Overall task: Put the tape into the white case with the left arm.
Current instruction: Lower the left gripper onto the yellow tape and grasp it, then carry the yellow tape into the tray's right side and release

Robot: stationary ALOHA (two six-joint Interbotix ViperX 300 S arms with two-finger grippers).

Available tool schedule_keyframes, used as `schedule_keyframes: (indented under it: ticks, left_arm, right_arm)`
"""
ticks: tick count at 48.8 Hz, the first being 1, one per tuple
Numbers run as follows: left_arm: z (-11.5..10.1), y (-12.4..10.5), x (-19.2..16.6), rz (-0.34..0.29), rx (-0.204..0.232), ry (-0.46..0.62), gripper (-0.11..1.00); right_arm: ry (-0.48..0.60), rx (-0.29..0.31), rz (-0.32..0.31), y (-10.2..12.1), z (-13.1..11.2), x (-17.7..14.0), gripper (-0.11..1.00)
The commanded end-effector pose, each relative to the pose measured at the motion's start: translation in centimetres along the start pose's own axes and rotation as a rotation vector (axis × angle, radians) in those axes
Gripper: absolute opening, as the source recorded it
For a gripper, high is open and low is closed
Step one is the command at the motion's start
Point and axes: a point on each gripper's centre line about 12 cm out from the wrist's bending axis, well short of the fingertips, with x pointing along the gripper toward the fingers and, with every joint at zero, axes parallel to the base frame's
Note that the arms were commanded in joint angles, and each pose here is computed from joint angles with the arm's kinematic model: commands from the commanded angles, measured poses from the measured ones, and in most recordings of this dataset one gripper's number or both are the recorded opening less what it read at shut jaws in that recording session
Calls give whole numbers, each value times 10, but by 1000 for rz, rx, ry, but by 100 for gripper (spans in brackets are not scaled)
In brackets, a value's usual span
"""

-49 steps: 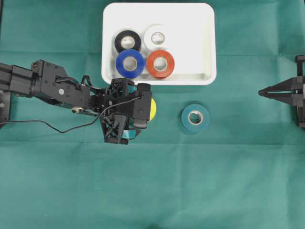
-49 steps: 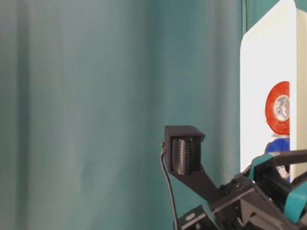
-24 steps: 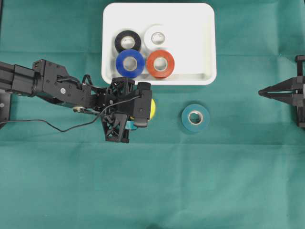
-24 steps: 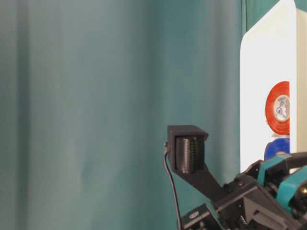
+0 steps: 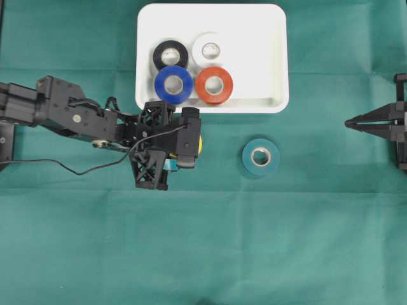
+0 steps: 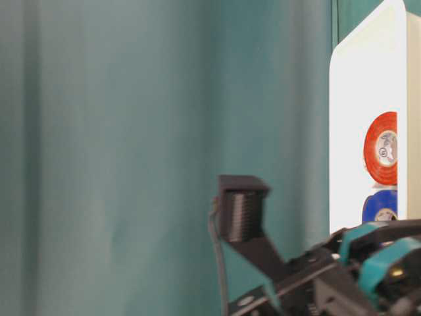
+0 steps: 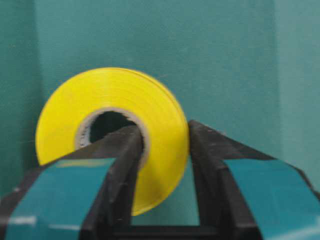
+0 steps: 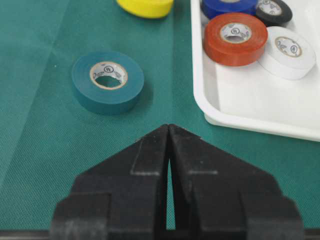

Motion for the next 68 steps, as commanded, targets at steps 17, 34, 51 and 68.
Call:
schedule_keyframes:
  ticks: [17,34,51,68]
  left_arm:
    - [32,-3,-62,-4,16,-101,26]
    - [41,9,-53,19,59,-102,26]
    - [68,63,-29,103,77,-111,26]
    - [91,126,-14,192,33,-137,26]
  right_arm:
    - [-12,0,-1,0,5,1,-9]
    - [-14,0,0,0,5,1,-9]
    - [-15,0,0,0,5,0,-9]
    - [-15,0,-1,0,5,0,-9]
